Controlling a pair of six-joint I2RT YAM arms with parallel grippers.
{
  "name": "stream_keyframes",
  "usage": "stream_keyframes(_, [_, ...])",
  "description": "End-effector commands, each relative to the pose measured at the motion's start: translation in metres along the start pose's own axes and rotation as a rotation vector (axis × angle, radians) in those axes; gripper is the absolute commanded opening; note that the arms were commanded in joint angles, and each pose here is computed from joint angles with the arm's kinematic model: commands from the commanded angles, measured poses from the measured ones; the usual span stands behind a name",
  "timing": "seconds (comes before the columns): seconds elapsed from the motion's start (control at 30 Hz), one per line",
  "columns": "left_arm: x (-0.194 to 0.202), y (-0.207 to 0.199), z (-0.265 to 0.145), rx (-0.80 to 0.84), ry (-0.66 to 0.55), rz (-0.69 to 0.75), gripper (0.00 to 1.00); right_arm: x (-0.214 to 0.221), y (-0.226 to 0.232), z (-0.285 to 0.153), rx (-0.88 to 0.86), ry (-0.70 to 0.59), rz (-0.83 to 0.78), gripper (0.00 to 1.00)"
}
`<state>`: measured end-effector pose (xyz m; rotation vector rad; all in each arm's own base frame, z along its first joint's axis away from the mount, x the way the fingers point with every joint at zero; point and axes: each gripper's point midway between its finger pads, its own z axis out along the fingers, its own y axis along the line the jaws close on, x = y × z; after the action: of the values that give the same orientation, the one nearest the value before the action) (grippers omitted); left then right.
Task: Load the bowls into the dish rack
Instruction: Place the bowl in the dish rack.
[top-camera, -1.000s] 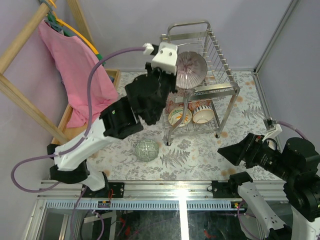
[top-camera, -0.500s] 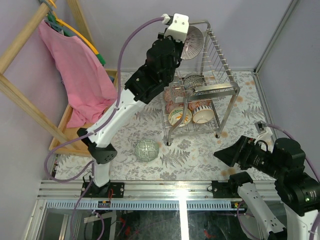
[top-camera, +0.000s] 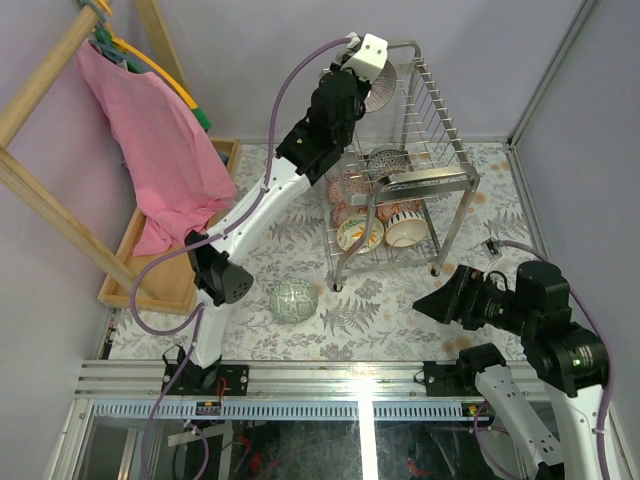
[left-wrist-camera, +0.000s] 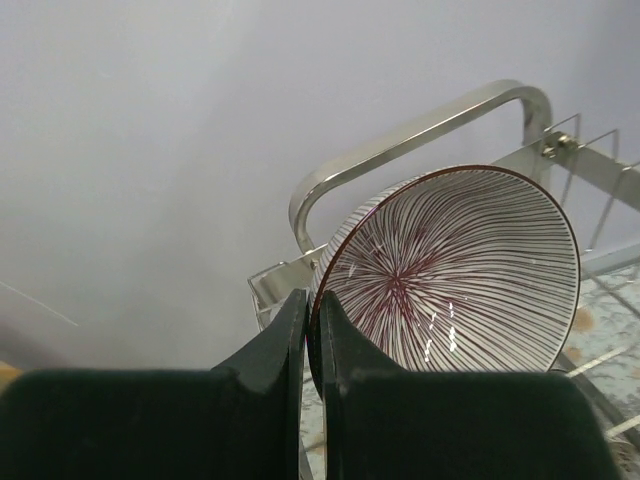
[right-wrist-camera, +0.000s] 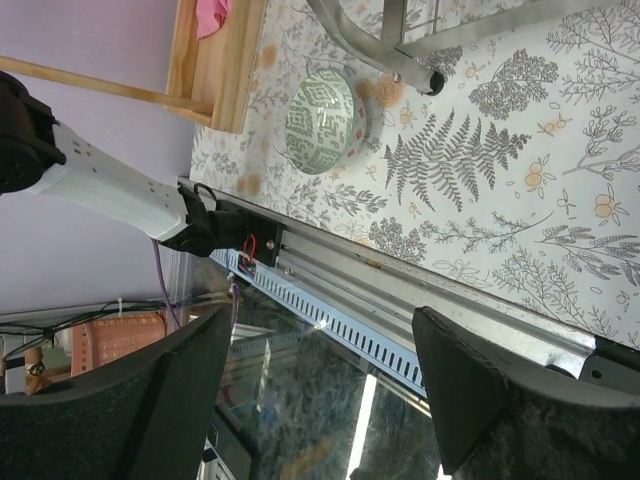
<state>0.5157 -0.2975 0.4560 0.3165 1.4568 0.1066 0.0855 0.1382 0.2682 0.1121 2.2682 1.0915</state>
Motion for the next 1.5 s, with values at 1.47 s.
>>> stream_keyframes(1.47, [0.034,-0.039,0.065,0.024,-0.382,0.581,0.0,0.031,-0.053,0.071,-0.024,0.222,0.063,0.81])
